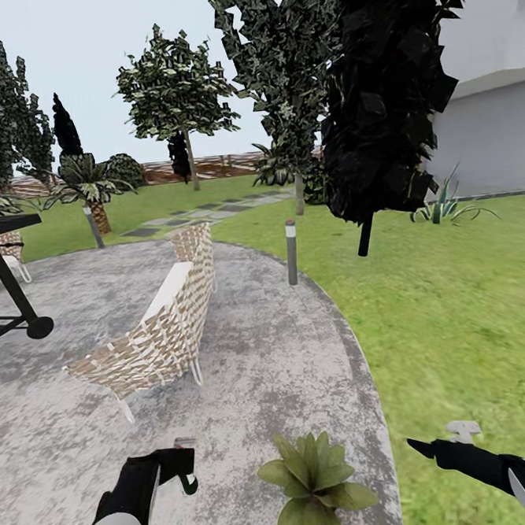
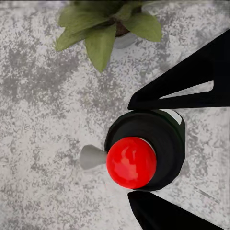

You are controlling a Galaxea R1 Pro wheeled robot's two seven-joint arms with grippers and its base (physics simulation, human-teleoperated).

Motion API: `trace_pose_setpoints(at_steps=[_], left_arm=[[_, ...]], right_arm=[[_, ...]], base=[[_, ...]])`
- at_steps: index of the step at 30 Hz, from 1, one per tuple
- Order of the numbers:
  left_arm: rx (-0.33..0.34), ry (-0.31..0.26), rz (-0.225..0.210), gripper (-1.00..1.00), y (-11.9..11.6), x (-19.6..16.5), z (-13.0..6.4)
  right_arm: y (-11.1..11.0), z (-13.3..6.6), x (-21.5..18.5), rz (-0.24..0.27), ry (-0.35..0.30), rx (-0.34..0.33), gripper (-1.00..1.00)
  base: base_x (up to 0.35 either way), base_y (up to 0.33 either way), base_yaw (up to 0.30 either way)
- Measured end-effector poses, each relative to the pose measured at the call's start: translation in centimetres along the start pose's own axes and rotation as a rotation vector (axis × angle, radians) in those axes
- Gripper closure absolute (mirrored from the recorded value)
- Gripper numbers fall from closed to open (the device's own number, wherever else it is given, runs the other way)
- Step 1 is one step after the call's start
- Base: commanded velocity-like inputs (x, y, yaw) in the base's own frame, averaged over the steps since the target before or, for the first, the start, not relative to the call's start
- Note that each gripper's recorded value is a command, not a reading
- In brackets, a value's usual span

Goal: Pick up the pesticide atomizer in the garden and spray insectifuge to fully cover both potted plants in the garden.

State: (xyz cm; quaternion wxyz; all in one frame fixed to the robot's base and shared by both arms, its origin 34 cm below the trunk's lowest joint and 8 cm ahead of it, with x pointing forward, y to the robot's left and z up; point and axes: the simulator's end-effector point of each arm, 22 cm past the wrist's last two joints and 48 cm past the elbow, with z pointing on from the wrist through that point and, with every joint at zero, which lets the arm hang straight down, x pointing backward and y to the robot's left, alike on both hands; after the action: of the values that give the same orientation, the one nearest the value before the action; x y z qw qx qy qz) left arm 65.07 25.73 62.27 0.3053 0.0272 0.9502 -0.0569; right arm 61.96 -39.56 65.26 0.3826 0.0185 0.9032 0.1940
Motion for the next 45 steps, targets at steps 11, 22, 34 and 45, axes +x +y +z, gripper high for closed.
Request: trace_pose_setpoints(at_steps=[11, 22, 34, 45], left_arm=[[0.308, -0.029, 0.461, 1.0, -4.5, -9.1, -5.3], [0.572, 0.215, 0.801, 1.0, -3.9, -7.9, -11.3], [0.642, 0.22, 0.976, 1.0, -4.5, -6.6, -11.8], [0.679, 0.272, 1.127, 1.0, -7.9, -5.5, -11.4]], right_arm=[[0.0, -1.5, -8.0, -0.228, -0.043, 0.055, -1.0], [19.4, 6.6, -2.6, -0.341, 0.25, -0.211, -1.0], [30.4, 8.2, 1.8, -0.553, 0.354, -0.374, 1.0], [35.0, 6.0, 1.8, -0.611, 0.364, -0.554, 1.0]], base=[[0.0, 0.0, 0.0], [0.0, 0.0, 0.0], [0.0, 0.0, 0.0], [0.0, 0.0, 0.0]])
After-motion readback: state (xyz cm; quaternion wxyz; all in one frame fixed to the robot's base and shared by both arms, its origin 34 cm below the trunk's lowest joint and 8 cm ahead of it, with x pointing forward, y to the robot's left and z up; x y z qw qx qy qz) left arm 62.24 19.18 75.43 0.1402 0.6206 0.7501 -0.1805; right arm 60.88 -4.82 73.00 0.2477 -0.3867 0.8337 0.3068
